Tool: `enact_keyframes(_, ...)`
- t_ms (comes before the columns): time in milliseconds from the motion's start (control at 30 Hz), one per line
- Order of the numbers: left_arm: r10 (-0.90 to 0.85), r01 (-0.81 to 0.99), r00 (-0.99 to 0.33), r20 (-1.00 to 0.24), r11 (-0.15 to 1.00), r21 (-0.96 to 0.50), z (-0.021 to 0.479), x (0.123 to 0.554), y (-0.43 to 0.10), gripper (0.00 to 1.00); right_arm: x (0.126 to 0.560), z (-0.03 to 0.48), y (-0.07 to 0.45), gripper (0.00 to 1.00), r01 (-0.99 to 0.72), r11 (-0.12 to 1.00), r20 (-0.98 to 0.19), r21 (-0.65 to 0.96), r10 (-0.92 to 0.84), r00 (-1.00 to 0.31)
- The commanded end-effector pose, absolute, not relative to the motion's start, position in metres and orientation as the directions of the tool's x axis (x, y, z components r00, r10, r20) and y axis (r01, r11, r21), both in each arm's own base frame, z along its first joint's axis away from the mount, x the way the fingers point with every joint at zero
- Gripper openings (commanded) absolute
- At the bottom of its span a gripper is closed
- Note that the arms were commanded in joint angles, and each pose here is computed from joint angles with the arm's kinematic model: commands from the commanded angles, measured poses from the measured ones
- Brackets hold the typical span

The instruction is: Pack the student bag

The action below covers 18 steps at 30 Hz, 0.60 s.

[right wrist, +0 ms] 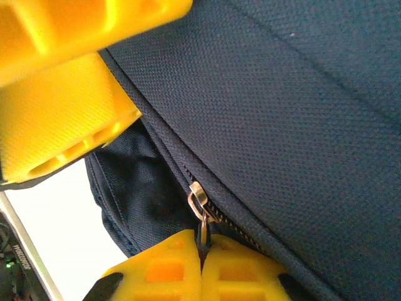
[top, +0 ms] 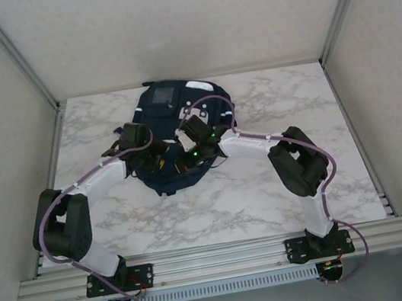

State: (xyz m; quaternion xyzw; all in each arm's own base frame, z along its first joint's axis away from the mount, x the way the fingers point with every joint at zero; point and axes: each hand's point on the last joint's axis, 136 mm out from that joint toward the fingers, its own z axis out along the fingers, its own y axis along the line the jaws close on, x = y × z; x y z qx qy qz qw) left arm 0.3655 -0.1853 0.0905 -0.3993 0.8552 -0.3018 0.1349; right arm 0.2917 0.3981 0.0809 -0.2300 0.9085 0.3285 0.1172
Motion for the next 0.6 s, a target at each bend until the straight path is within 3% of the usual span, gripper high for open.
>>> enact_keyframes(0,-0.788,-0.587,-0.613,-0.067,0.510,-0.628,0.091,0.391,-0.182,0.00,0.256,0.090,0.373,0.00,-0.532,0.683,-0.332,0.501,-0.416,-0.846)
enact_keyframes(233,-0.749,-0.573,-0.654,-0.101,0.579,-0.580,0.086,0.377,-0.174,0.00,0.283,0.064,0.278,0.00,-0.534,0.833,-0.258,0.141,-0.490,-0.833)
enact_keyframes(567,-0.682,-0.537,-0.727,-0.078,0.636,-0.555,0.083,0.354,-0.175,0.00,0.386,0.078,0.204,0.00,-0.431,0.898,-0.334,-0.091,-0.436,-0.836)
